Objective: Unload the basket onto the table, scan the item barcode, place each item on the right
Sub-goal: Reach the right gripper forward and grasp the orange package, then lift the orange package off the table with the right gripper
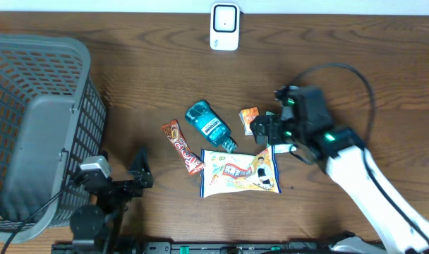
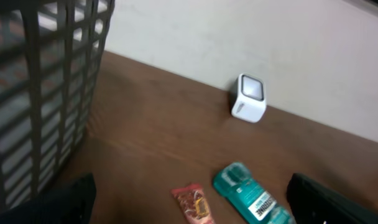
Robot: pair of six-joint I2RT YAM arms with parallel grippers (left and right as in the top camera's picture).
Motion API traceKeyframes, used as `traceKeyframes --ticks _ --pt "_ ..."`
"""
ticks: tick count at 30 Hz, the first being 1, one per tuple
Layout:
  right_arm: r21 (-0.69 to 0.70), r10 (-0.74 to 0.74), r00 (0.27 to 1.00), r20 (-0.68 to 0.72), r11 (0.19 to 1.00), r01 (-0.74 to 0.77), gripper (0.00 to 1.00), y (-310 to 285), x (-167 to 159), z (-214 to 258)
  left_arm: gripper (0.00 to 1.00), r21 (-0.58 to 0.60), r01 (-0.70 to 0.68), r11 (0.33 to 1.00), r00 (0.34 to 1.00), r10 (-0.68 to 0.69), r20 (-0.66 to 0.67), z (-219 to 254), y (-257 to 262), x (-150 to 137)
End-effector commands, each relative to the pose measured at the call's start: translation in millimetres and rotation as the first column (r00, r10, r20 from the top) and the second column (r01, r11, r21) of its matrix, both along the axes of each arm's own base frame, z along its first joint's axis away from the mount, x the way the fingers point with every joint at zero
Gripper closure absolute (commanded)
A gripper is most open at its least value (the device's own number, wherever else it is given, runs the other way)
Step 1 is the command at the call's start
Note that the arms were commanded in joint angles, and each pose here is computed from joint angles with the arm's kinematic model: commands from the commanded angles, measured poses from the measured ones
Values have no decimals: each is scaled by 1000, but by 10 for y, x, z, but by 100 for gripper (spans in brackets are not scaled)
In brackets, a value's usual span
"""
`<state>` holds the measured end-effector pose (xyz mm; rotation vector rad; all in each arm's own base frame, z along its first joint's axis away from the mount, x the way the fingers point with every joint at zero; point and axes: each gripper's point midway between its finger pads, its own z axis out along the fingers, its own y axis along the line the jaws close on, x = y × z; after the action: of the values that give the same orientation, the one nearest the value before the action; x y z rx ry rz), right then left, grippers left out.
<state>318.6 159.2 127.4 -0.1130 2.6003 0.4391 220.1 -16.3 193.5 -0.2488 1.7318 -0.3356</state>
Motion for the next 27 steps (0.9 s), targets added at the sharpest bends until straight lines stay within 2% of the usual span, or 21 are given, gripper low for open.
traceKeyframes --ticks 1,4,8,13,19,27 --pt "-190 -56 996 71 979 69 19 -54 355 22 2 -10 5 1000 999 -5 -39 -257 -13 59" --pt "-308 -76 992 103 946 105 27 -96 545 12 2 -10 4 1000 998 -5 -61 -375 -12 75" --pt "-394 -58 993 107 914 96 37 -28 666 -91 2 -9 4 1000 997 -5 -80 -445 -12 74" --pt "-476 3 997 81 879 36 40 243 653 -420 2 -9 4 1000 996 -5 -86 -459 -12 71" --pt "-577 15 997 73 816 30 37 265 659 -732 2 -8 4 1000 996 -5 -87 -460 -12 70" --pt "-629 11 1000 19 777 3 46 223 653 -1073 2 -9 4 1000 996 -5 -93 -474 -11 67"
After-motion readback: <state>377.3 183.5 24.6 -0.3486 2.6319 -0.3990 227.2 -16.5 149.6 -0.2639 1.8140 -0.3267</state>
